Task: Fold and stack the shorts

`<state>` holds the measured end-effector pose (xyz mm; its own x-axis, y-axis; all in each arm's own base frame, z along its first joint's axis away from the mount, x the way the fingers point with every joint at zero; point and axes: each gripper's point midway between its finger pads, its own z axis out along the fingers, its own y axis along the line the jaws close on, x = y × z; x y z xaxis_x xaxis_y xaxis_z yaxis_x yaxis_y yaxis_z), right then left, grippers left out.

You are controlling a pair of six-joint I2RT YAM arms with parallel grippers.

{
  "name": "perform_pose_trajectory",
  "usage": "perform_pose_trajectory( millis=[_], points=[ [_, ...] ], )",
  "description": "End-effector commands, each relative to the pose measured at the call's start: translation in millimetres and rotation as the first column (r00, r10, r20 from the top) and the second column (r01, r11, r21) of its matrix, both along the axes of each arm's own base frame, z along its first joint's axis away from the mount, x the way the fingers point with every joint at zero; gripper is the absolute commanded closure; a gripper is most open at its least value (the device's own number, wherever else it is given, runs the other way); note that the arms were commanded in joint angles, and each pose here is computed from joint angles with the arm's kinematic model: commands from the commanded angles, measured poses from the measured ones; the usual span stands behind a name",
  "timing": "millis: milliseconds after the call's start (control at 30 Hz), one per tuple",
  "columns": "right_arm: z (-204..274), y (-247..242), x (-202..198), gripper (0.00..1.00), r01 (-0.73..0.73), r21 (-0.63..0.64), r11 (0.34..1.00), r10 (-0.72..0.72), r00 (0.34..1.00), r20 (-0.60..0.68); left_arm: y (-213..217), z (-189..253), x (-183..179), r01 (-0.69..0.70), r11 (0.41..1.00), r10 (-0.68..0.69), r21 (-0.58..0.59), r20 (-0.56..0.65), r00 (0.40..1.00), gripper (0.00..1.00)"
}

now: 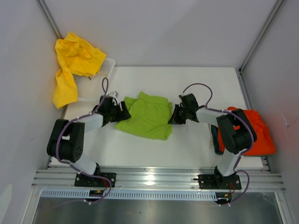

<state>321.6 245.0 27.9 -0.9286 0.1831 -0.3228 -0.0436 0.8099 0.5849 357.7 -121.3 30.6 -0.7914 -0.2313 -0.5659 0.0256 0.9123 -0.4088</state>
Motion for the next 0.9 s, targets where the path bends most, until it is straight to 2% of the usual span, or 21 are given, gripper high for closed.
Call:
perform_pose_trajectory(
  millis=[0,200,233,267,300,333,400,433,467,533,600,633,700,767,800,833,867],
  points=[
    [7.2,-4.4,22.0,1.0,-0.026,-0.06,0.998,0.028,0.999,0.034,-7.9,-0.4,-35.4,0.009,0.999,-0.009,-0.039,-0.014,1.0,0.27],
    [4.4,-3.4,43.4,1.0,-0.064,-0.119,0.991,0.069,0.997,0.04,-23.4,-1.7,-90.4,0.045,0.998,-0.046,-0.046,-0.016,0.999,0.26],
    [3.2,-4.0,43.7,1.0,-0.064,-0.121,0.991,0.069,0.997,0.037,-23.3,10.7,-88.0,0.031,0.999,-0.03,-0.039,0.037,0.999,0.24],
    [2.5,-4.8,43.8,0.99,-0.063,-0.122,0.991,0.068,0.997,0.037,-24.0,12.3,-93.5,0.027,0.999,-0.025,-0.033,0.034,0.999,0.23],
    [5.9,-5.3,43.7,0.93,-0.059,-0.12,0.991,0.065,0.997,0.047,-20.0,10.9,-98.8,0.015,1.0,-0.015,-0.024,0.026,1.0,0.2],
    [9.4,-5.9,46.0,0.79,-0.046,-0.119,0.992,0.054,0.996,0.065,-14.1,14.0,-96.7,-0.012,1.0,0.012,-0.003,0.041,0.999,0.18],
    [22.8,-8.1,46.1,0.69,-0.019,-0.11,0.994,0.03,0.994,0.104,-4.5,25.7,-95.3,-0.041,0.999,0.039,0.036,0.058,0.998,0.12],
    [28.7,-10.0,48.0,0.58,-0.004,-0.11,0.994,0.018,0.993,0.121,-1.1,34.8,-89.4,-0.06,0.997,0.055,0.052,0.079,0.995,0.08],
    [33.4,-12.9,49.4,0.54,0.013,-0.116,0.993,0.002,0.991,0.13,-2.0,46.8,-85.0,-0.067,0.997,0.063,0.043,0.1,0.993,0.01],
    [51.2,-16.6,52.9,0.46,0.041,-0.115,0.993,-0.021,0.985,0.169,4.0,59.2,-78.7,-0.112,0.992,0.105,0.058,0.116,0.988,0.01],
    [69.7,-18.5,54.0,0.38,0.07,-0.083,0.994,-0.051,0.977,0.207,1.5,67.7,-76.3,-0.128,0.991,0.124,0.028,0.126,0.984,0.01],
    [76.9,-18.1,53.7,0.31,0.075,-0.059,0.995,-0.06,0.973,0.223,0.3,72.0,-74.9,-0.141,0.99,0.139,0.008,0.131,0.982,0.01],
    [85.5,-16.6,50.0,0.23,0.092,0.004,0.996,-0.09,0.962,0.257,-5.6,86.1,-72.3,-0.169,0.983,0.177,-0.068,0.144,0.974,0.01],
    [112.9,-7.7,40.9,0.2,0.1,0.138,0.985,-0.136,0.95,0.28,-13.9,94.5,-70.7,-0.186,0.967,0.215,-0.172,0.174,0.961,0.01],
    [137.3,1.5,46.7,0.18,0.09,0.238,0.967,-0.173,0.92,0.352,-18.1,100.1,-74.8,-0.176,0.956,0.223,-0.234,0.193,0.956,0.01],
    [140.9,5.0,28.6,0.16,0.099,0.329,0.939,-0.208,0.926,0.315,-26.7,109.5,-75.1,-0.177,0.932,0.247,-0.316,0.195,0.949,0.01],
    [148.9,9.6,23.8,0.14,0.092,0.381,0.92,-0.226,0.918,0.324,-35.0,121.3,-71.7,-0.145,0.911,0.254,-0.387,0.247,0.935,0.01]
  ],
)
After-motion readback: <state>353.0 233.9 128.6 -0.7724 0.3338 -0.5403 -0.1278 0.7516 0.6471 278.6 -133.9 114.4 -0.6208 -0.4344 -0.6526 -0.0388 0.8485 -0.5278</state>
